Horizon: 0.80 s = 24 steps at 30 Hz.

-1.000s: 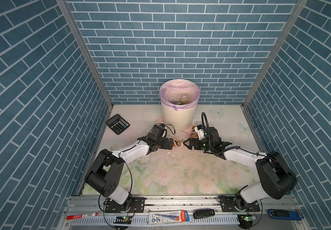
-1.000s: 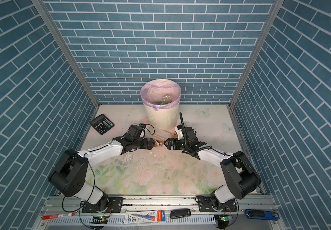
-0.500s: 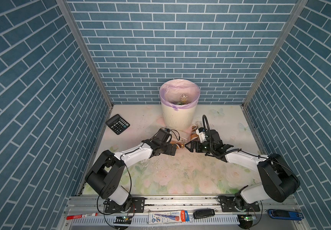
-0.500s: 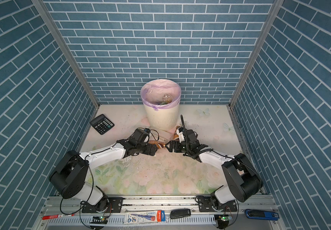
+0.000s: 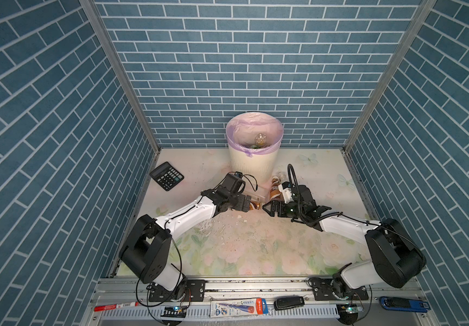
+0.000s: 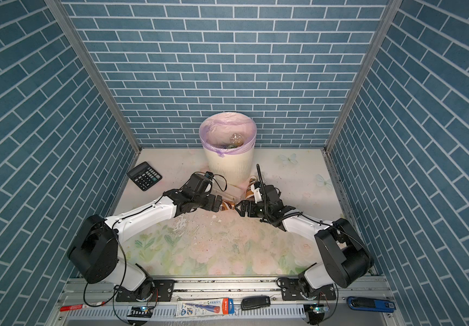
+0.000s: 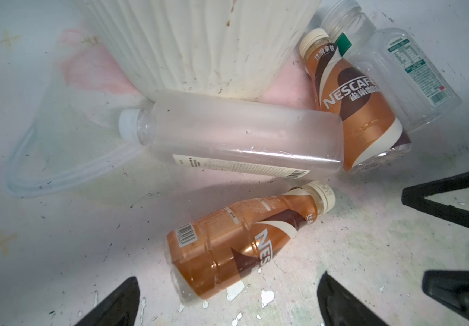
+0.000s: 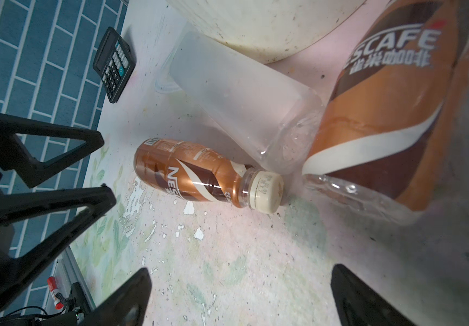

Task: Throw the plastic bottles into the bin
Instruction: 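Lower the left gripper onto the small brown Nescafe bottle and close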

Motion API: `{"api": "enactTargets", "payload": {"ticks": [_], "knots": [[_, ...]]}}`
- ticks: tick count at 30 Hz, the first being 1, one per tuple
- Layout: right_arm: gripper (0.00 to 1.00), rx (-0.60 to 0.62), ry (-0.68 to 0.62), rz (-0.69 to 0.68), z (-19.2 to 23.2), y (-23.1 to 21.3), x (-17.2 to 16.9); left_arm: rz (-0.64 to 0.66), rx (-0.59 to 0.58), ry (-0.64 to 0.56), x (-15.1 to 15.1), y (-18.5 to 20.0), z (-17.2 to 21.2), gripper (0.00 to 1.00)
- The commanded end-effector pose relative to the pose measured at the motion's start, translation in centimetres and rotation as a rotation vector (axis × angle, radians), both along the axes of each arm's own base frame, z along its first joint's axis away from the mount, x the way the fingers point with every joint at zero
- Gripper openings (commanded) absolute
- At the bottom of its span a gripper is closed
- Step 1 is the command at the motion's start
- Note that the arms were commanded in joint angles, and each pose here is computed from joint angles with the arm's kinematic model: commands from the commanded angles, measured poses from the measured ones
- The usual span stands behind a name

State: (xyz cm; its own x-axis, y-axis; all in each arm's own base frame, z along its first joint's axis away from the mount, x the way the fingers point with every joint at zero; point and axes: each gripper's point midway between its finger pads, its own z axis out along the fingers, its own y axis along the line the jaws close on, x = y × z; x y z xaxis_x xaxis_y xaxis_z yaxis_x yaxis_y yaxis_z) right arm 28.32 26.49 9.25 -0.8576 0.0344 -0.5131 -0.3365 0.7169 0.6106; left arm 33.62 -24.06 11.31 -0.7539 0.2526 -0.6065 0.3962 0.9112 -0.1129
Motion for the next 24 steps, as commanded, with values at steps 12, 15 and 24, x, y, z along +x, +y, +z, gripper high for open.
{"api": "enactTargets", "payload": {"ticks": [12,15,24], "knots": [[0.99,0.028,-0.011,-0.075,1.1,-2.6,-0.9,-0.175,0.187,0.043,1.0,-1.0,-3.6,0.95],[0.99,0.029,-0.004,-0.082,0.9,-2.9,-0.7,-0.19,0.192,0.052,0.5,-1.2,-3.9,0.94],[0.99,0.055,0.007,-0.105,1.0,-3.5,0.1,-0.281,0.311,0.079,-1.4,-2.1,-5.6,0.91]]}}
